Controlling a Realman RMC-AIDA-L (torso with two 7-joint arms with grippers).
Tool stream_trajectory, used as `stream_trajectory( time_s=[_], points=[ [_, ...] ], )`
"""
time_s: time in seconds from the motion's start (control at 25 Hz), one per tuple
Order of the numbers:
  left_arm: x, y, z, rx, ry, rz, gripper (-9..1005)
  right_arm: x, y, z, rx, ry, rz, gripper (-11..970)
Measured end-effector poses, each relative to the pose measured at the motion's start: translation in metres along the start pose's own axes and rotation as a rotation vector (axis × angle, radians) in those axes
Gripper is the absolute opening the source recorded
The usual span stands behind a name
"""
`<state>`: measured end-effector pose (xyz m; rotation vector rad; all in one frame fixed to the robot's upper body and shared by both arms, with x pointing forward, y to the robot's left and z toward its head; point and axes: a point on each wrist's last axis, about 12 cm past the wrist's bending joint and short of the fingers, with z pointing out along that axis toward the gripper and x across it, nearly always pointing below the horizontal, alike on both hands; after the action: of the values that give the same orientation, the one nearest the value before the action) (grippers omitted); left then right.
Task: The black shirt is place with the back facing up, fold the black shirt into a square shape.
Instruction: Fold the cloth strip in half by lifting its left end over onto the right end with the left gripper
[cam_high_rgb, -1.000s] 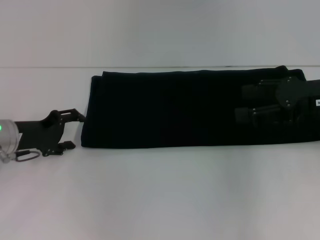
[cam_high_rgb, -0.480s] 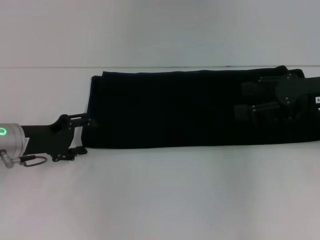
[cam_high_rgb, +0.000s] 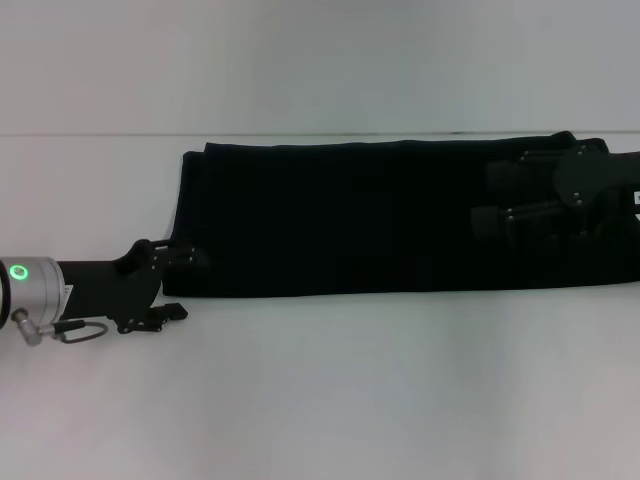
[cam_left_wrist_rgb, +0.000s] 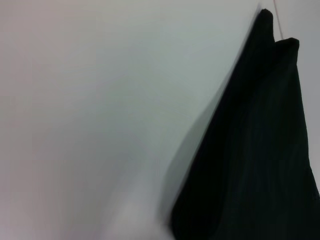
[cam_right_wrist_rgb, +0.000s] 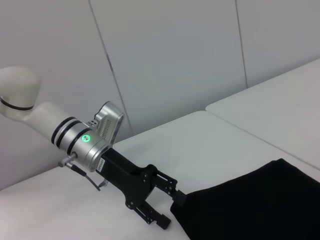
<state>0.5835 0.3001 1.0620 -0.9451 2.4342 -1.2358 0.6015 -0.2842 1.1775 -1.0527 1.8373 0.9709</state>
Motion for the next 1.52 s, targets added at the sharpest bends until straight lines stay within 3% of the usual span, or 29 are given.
stream_trajectory(
  time_s=[1.52],
  points=[
    [-0.0082,-0.0077,0.0060,-0.017,-0.052,0.030,776,-0.0022,0.0005,-0.0006,-0.001,-0.011,0.004,899]
  ],
)
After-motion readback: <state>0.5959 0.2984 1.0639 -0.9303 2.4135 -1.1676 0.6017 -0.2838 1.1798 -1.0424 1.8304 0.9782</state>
